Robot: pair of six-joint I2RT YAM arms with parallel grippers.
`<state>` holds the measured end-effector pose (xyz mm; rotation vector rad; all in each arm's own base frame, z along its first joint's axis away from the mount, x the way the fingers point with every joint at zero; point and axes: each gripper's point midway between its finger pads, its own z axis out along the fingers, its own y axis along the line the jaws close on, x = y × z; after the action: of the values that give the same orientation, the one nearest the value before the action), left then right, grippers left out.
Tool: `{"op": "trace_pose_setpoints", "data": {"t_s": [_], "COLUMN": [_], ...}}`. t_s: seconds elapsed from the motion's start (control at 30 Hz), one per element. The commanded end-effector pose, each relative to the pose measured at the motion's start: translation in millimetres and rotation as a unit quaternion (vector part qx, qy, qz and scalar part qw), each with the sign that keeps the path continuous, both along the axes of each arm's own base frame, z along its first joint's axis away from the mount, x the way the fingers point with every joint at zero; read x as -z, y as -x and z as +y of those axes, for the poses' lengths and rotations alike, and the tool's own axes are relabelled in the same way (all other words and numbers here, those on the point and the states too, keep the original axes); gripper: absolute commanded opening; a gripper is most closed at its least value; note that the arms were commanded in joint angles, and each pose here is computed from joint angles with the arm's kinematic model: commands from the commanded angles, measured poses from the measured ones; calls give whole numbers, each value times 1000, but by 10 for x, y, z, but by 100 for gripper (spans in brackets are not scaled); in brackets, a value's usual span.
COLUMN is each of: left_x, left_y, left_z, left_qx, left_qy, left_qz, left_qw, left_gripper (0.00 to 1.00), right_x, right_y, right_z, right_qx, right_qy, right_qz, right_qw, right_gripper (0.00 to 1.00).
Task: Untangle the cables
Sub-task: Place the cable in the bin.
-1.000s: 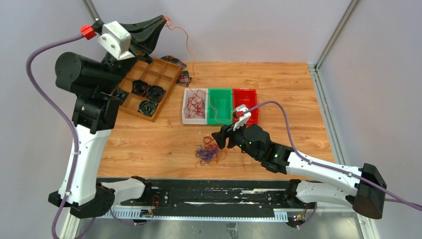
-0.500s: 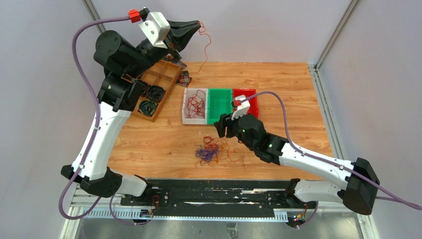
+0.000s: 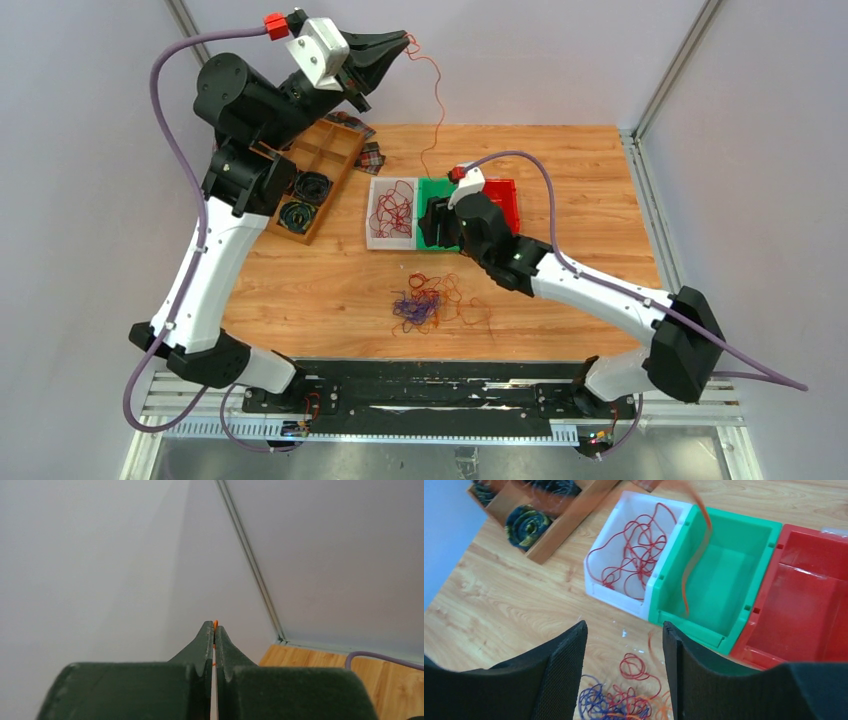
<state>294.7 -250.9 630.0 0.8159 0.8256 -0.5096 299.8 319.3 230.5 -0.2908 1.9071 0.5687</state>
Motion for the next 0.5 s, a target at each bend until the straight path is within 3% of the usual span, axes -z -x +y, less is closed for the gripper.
{"op": "trace_pose_setpoints", "data": {"t_s": [0.0,0.3,0.47], "left_x": [-4,232,216], "left_y": [-75,-199,-233], "left_z": [-89,-383,-409], "left_qx": [1,13,8], "left_qy": [3,-14,-16], "left_qz": [-8,6,2], "left_qw": [1000,1000,1000], "left_gripper": [0,0,0], "right_x": [-33,291,432], "right_y": [-293,-598,-571], "right_z": [-89,-318,-250], "right_qx": [23,43,0], "right_qy": [-5,4,5], "right_qz": [7,44,65], "right_qw": [1000,998,998], "right_gripper": [57,55,54]}}
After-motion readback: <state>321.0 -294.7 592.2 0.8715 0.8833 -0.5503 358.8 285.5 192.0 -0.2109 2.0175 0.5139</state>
